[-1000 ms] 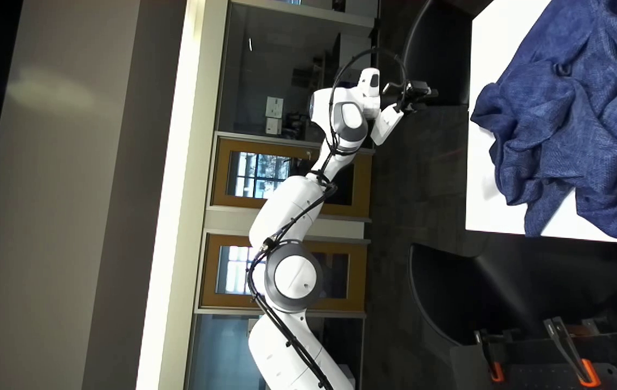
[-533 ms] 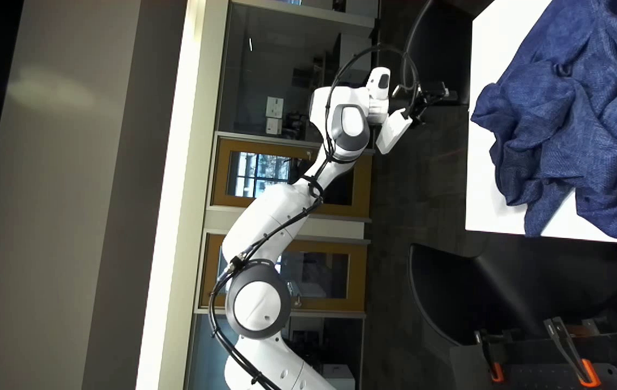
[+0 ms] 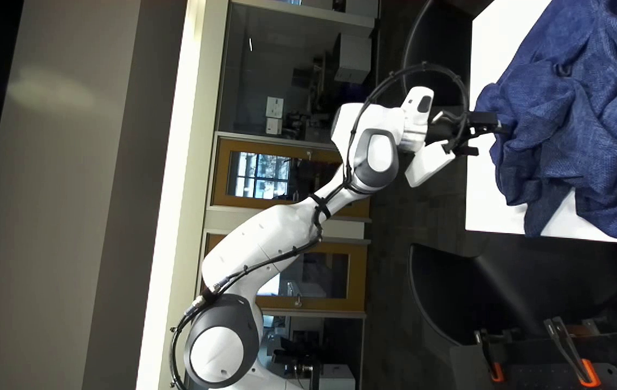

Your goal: Unfold the object and spread it to the part of the table

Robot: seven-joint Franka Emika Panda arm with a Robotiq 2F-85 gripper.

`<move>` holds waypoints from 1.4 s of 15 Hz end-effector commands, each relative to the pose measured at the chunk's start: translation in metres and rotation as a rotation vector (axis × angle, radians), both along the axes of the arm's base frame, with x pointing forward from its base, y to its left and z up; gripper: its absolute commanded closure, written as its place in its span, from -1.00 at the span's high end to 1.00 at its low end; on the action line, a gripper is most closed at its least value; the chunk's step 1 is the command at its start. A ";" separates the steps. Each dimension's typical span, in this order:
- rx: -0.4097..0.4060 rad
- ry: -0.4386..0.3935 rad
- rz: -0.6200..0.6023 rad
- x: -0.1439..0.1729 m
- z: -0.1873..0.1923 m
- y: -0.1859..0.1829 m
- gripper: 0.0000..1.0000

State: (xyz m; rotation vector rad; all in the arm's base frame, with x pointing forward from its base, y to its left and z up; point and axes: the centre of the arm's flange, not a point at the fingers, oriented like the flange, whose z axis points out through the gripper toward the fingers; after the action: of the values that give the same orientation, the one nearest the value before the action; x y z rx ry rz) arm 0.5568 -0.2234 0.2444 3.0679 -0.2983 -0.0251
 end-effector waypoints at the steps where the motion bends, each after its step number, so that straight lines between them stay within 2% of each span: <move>1: -0.042 0.007 -0.013 -0.084 -0.033 -0.014 1.00; 3: -0.083 0.004 -0.047 -0.107 -0.051 -0.026 1.00; 4: -0.050 0.021 -0.029 -0.075 -0.049 -0.026 1.00; 6: -0.065 0.024 -0.040 -0.097 -0.061 -0.033 1.00; 8: -0.066 0.023 -0.041 -0.099 -0.061 -0.033 1.00; 11: -0.087 0.033 -0.033 -0.089 -0.066 -0.031 1.00; 18: -0.112 0.036 -0.038 -0.071 -0.116 -0.041 1.00; 19: -0.127 0.031 -0.042 -0.068 -0.123 -0.042 0.50; 20: -0.135 0.029 -0.045 -0.066 -0.129 -0.044 0.47; 21: -0.140 0.030 -0.050 -0.065 -0.135 -0.046 0.31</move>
State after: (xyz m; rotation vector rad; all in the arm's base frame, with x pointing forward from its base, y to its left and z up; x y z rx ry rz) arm 0.4788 -0.2636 0.1267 2.9585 -0.3289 -0.0717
